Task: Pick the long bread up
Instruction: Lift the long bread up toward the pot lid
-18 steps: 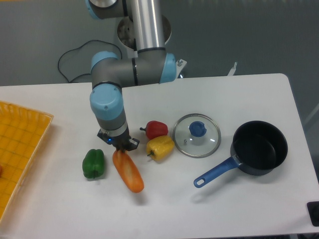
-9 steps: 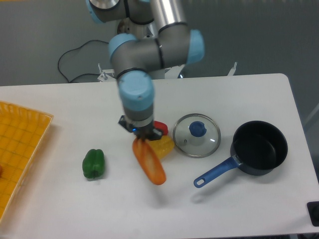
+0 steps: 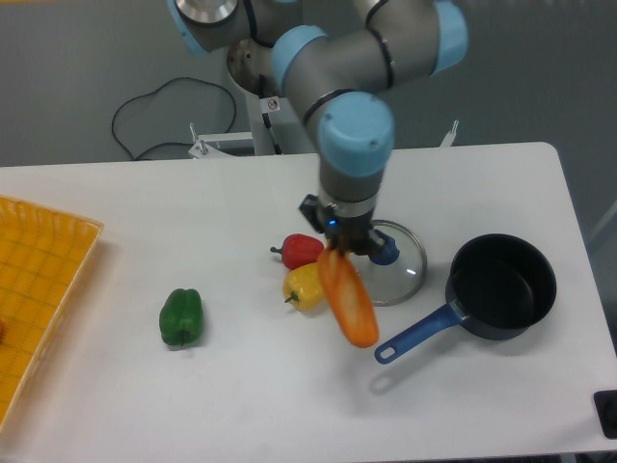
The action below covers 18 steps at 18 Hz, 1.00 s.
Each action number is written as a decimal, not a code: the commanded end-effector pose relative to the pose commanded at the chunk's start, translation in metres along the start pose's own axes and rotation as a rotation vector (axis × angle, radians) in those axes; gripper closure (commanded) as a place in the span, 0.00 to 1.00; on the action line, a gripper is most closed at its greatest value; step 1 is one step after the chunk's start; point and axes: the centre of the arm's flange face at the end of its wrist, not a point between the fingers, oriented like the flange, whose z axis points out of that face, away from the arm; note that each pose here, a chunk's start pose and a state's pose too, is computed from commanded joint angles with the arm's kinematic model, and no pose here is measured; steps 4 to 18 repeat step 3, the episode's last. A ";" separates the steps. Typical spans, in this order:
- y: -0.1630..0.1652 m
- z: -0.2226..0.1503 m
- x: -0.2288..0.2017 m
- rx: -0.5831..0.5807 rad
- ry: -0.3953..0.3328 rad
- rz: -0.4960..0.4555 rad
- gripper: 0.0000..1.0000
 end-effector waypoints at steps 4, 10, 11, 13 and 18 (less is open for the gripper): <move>0.006 -0.001 -0.004 0.001 -0.001 0.003 0.97; 0.006 -0.001 -0.004 0.001 -0.001 0.003 0.97; 0.006 -0.001 -0.004 0.001 -0.001 0.003 0.97; 0.006 -0.001 -0.004 0.001 -0.001 0.003 0.97; 0.006 -0.001 -0.004 0.001 -0.001 0.003 0.97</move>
